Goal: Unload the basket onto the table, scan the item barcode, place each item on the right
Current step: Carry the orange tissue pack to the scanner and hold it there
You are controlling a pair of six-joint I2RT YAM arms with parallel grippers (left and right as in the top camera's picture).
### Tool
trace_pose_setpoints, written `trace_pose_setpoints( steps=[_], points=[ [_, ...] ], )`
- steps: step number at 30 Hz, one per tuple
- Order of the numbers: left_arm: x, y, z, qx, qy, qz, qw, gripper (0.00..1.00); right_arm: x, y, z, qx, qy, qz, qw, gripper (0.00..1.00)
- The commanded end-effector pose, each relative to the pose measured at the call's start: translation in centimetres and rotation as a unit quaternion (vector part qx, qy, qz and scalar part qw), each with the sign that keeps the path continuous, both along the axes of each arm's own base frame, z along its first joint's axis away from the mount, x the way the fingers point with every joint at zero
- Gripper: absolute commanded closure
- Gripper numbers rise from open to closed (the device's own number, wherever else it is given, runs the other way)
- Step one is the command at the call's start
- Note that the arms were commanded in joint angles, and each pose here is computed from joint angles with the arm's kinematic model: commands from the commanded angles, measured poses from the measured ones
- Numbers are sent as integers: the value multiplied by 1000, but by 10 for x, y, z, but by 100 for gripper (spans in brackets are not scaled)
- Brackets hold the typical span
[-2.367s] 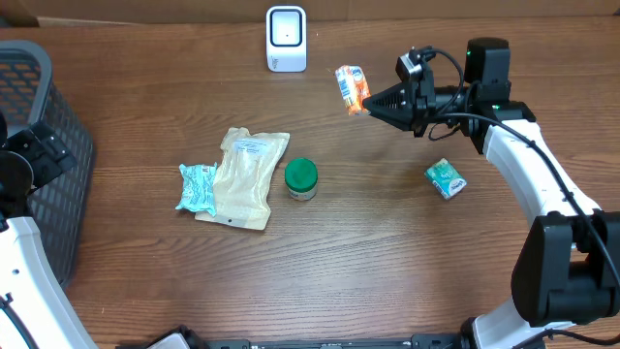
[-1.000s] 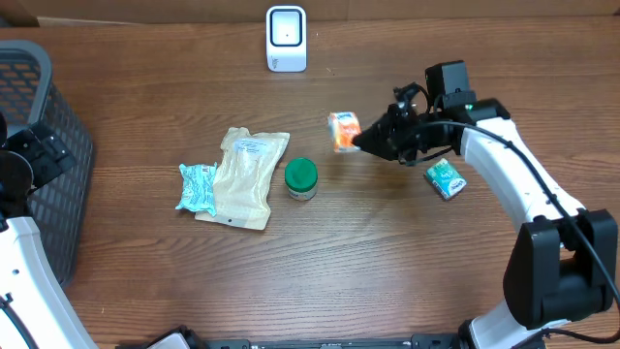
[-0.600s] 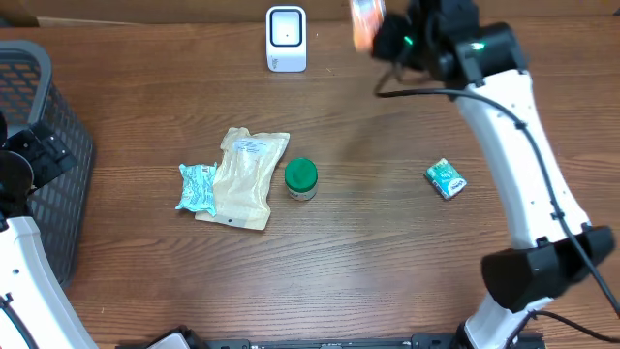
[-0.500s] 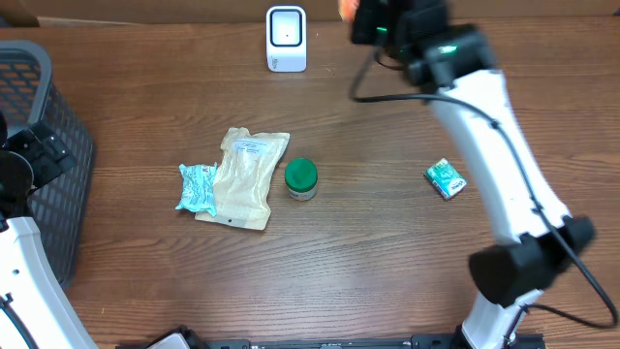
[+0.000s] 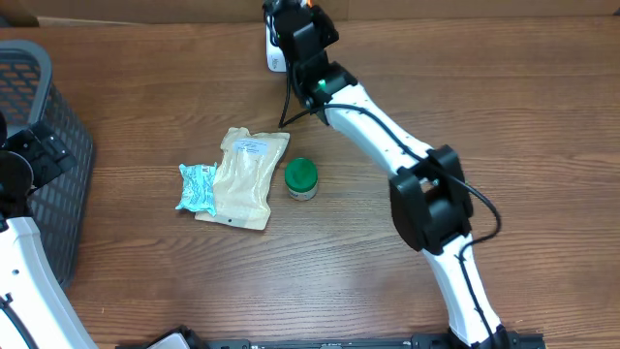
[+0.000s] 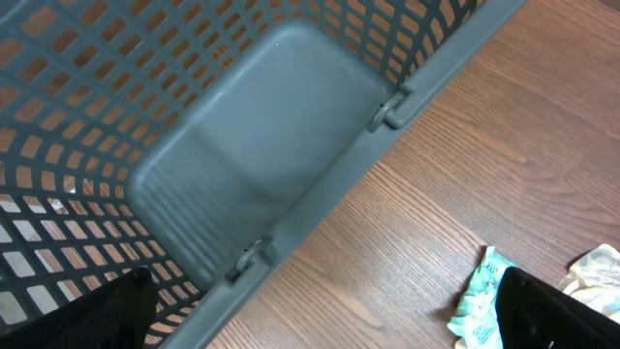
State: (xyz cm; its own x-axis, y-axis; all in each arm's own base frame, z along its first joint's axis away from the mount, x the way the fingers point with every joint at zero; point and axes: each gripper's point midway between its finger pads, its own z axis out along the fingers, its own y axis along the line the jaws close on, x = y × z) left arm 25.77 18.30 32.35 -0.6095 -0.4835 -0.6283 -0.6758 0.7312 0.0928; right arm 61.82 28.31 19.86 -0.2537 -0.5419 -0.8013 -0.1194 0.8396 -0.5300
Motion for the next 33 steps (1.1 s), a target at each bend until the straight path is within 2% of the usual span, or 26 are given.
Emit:
trace_pose_setpoints(
  steps=[1,6,10,22,30,33],
  points=[
    [-1,3,4,10,2,0,1000,1,9,-2,-19,-58,-5,5,998,96],
    [-1,3,4,10,1,0,1000,1,12,13,-44,-63,8,47,997,96],
    [-1,3,4,10,2,0,1000,0,15,15,-60,-99,12,61,993,96],
    [-1,3,4,10,2,0,1000,0,15,10,-68,-104,25,59,992,96],
    [-1,3,4,10,1,0,1000,0,9,16,-57,-104,19,52,993,96],
    [-1,3,4,10,1,0,1000,0,0,19,-32,-56,20,43,997,96]
  ],
)
